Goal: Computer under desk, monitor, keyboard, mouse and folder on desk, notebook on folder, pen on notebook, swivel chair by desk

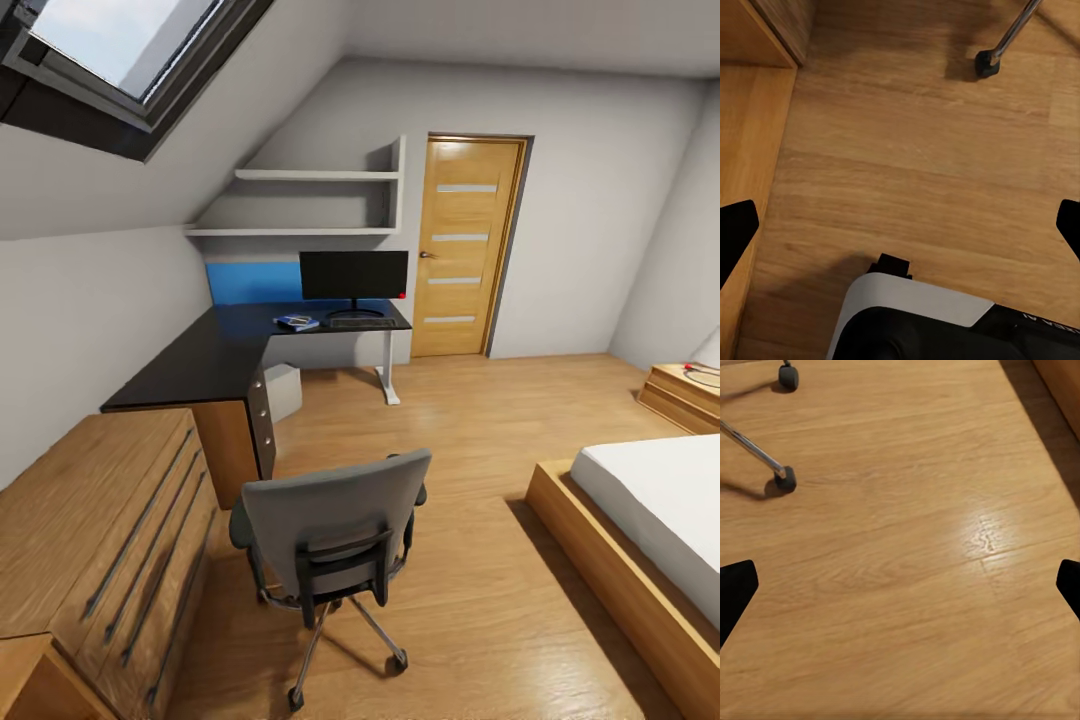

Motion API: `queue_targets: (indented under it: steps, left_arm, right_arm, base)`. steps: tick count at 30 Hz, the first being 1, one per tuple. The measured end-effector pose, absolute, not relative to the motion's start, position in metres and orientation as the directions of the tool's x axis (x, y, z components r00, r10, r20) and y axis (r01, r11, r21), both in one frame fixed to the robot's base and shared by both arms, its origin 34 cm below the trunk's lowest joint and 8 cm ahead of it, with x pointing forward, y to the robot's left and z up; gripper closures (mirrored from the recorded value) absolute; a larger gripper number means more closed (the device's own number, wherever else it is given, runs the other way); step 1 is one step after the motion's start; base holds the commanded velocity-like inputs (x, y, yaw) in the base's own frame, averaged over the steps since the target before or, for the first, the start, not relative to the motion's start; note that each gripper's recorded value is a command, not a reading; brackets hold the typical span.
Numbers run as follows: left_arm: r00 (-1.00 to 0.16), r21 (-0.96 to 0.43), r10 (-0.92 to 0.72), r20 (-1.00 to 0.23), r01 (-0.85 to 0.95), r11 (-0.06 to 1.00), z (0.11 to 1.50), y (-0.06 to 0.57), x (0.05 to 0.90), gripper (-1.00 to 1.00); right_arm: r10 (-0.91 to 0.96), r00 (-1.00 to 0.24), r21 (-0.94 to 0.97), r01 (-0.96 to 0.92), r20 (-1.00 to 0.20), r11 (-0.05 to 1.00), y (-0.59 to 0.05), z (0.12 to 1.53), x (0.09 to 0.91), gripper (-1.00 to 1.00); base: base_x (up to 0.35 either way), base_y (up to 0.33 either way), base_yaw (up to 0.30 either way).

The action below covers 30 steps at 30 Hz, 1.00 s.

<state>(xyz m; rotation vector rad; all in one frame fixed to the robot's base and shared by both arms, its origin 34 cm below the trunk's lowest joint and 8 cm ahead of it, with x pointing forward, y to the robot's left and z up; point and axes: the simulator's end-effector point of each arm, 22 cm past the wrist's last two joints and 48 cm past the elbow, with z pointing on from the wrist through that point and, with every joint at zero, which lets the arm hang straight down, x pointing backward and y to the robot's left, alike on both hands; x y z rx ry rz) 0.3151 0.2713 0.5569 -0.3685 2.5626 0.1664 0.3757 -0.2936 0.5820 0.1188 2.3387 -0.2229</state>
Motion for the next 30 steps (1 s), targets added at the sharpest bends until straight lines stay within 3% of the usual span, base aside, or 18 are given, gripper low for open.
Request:
queue_targets:
  steps: [30]
  left_arm:
    - [-0.817,0.043,-0.226,-0.531,-0.293,0.955,0.5568,0.2712,0.3148,-1.0]
  right_arm:
    - [0.018,-0.701,-0.125,0.153,-0.713,0.98,-0.2937,0.5818,0.3751,-1.0]
  base:
    - [-0.041,0.003,0.0]
